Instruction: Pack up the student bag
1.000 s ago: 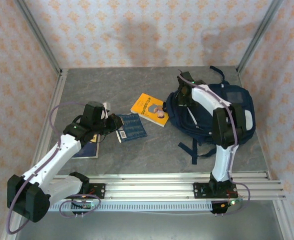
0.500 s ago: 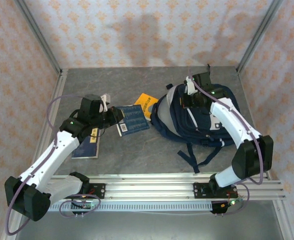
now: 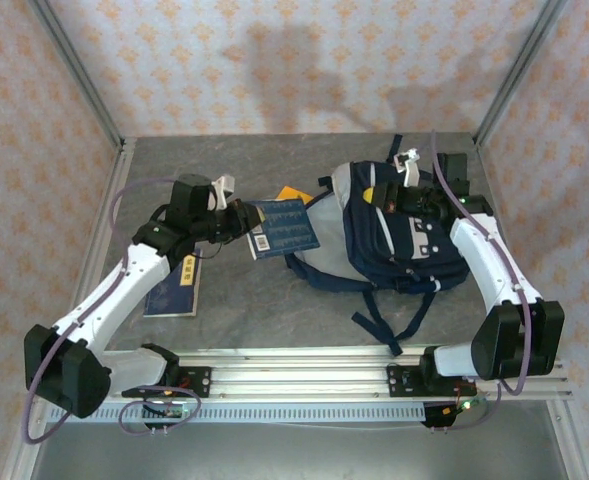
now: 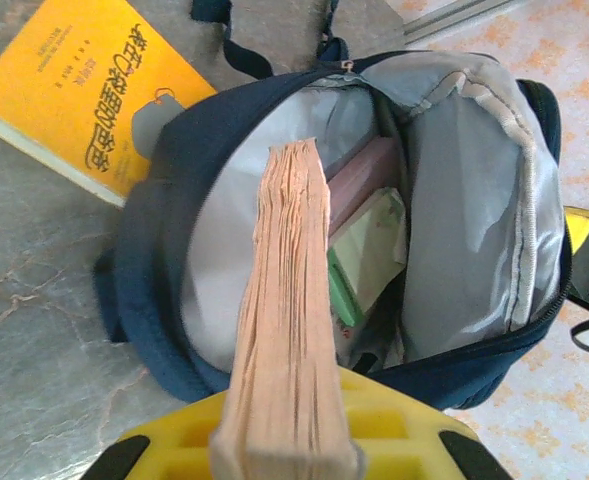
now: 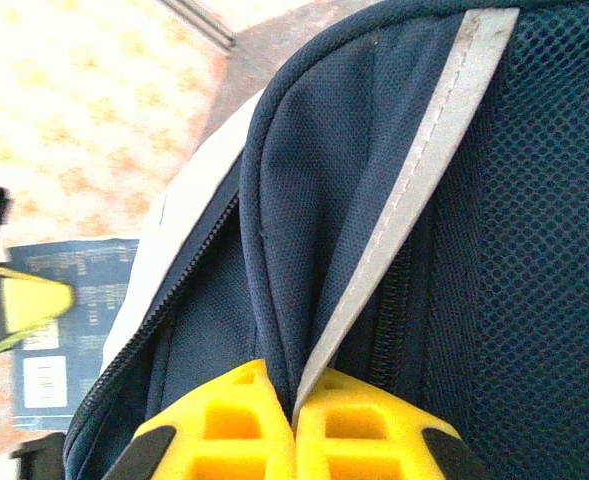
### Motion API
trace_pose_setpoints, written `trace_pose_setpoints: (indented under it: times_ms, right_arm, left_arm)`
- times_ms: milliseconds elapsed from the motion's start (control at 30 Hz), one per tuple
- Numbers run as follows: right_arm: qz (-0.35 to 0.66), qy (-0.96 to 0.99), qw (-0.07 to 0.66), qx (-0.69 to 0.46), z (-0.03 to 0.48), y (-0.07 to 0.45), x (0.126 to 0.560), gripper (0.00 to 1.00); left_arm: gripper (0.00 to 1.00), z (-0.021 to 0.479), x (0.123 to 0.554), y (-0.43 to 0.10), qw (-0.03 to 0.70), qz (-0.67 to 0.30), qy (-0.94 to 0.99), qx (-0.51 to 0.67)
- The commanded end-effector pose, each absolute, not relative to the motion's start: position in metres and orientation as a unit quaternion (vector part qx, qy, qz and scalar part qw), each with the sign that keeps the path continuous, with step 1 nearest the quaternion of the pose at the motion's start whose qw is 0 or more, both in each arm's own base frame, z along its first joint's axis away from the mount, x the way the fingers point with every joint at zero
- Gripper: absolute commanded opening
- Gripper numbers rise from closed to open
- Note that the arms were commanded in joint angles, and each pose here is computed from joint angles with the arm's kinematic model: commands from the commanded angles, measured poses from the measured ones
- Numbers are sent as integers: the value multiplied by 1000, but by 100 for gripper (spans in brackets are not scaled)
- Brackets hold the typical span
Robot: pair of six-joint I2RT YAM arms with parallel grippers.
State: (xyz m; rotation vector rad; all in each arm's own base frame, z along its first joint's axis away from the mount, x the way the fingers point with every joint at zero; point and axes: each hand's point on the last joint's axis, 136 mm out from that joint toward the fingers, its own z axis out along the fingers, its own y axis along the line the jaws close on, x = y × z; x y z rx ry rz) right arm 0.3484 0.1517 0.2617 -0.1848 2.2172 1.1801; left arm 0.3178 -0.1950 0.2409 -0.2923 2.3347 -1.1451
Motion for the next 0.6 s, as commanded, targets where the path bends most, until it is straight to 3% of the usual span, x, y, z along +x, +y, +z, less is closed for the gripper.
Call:
trace_pose_setpoints:
  times_ms: [0,567]
  right_arm:
    - [561,737,343,-154,340,175,333,0]
    - [608,709,315,-166,351,181,322,0]
  left_arm:
    - [0,280,326,-217,287,-475,829,-72]
    - [0,263,366,-279,237,-528,814,-56]
